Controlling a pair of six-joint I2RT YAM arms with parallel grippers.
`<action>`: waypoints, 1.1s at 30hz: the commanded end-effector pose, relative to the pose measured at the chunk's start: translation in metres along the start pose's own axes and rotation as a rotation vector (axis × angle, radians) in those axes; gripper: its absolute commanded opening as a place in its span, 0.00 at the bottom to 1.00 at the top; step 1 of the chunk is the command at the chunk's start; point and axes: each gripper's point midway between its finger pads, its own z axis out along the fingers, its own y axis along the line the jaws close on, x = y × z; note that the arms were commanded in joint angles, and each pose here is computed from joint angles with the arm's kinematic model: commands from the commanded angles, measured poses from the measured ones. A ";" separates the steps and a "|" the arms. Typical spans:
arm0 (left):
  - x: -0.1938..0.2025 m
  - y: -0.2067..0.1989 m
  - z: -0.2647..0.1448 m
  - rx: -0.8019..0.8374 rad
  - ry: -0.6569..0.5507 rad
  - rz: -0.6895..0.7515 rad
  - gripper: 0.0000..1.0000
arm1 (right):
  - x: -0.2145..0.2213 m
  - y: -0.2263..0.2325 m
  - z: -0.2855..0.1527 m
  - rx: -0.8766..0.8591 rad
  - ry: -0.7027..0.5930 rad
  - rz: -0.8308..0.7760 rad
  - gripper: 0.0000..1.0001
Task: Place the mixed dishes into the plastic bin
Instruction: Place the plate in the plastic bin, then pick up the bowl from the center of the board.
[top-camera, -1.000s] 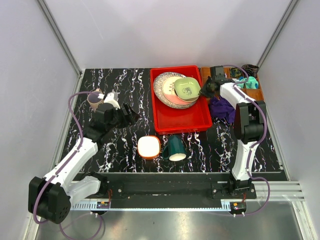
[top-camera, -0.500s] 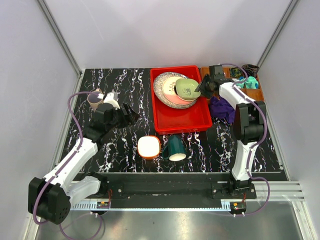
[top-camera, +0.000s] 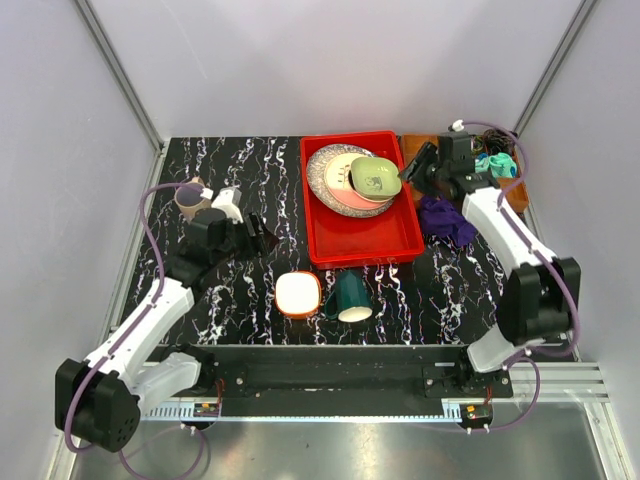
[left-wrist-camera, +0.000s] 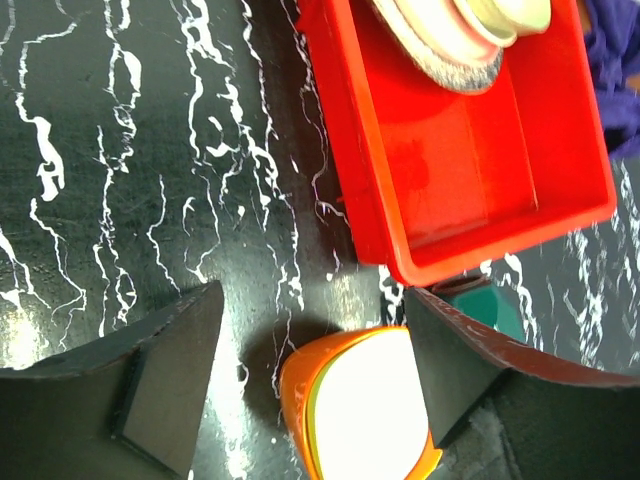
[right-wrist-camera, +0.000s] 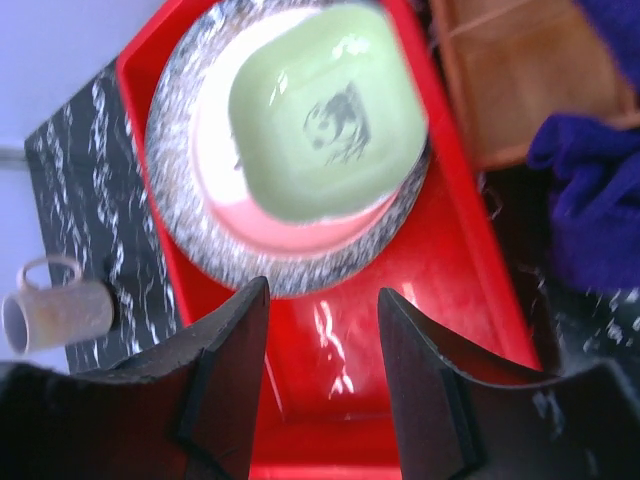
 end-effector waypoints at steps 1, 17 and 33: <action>0.012 -0.012 -0.008 0.059 0.031 0.114 0.72 | 0.038 0.021 -0.035 -0.065 0.027 -0.081 0.56; 0.074 -0.018 -0.012 -0.163 0.161 0.379 0.61 | 0.113 -0.016 -0.074 -0.058 0.127 -0.114 0.56; 0.086 -0.017 -0.011 -0.177 0.181 0.400 0.52 | 0.130 -0.021 -0.066 -0.070 0.175 -0.086 0.56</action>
